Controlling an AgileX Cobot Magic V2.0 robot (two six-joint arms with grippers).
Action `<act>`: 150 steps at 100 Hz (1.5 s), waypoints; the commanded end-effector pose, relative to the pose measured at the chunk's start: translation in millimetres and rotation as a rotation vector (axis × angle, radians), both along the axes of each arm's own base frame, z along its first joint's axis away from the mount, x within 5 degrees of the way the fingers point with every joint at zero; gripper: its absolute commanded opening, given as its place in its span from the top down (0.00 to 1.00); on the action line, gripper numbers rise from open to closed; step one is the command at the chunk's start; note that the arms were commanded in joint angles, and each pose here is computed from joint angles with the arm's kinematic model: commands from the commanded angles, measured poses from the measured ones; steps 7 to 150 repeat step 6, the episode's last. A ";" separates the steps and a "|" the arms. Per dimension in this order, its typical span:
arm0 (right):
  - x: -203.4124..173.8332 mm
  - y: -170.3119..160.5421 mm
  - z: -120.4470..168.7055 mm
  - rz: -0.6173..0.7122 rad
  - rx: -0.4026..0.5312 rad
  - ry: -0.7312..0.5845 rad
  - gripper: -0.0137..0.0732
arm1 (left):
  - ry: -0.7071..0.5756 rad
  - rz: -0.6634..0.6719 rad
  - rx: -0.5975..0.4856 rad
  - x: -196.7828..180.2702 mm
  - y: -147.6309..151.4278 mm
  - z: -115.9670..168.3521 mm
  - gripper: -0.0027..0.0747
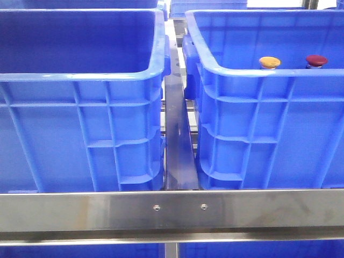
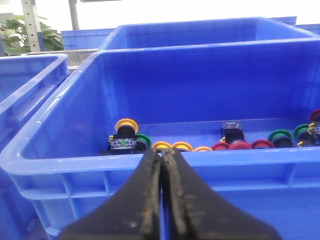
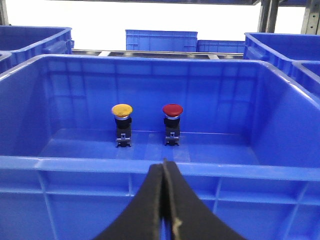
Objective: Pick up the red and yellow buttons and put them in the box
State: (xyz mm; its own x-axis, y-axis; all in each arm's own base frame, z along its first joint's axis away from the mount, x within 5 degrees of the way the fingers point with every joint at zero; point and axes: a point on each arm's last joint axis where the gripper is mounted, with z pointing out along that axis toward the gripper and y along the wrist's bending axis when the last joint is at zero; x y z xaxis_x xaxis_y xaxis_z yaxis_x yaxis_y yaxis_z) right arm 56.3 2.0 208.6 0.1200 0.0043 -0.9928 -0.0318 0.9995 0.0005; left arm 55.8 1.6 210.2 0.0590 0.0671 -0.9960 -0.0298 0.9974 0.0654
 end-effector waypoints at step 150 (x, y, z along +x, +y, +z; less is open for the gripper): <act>-4.9 0.7 14.3 0.006 -0.010 -0.128 0.92 | -0.062 -0.007 -0.007 -0.6 -0.6 -8.1 0.99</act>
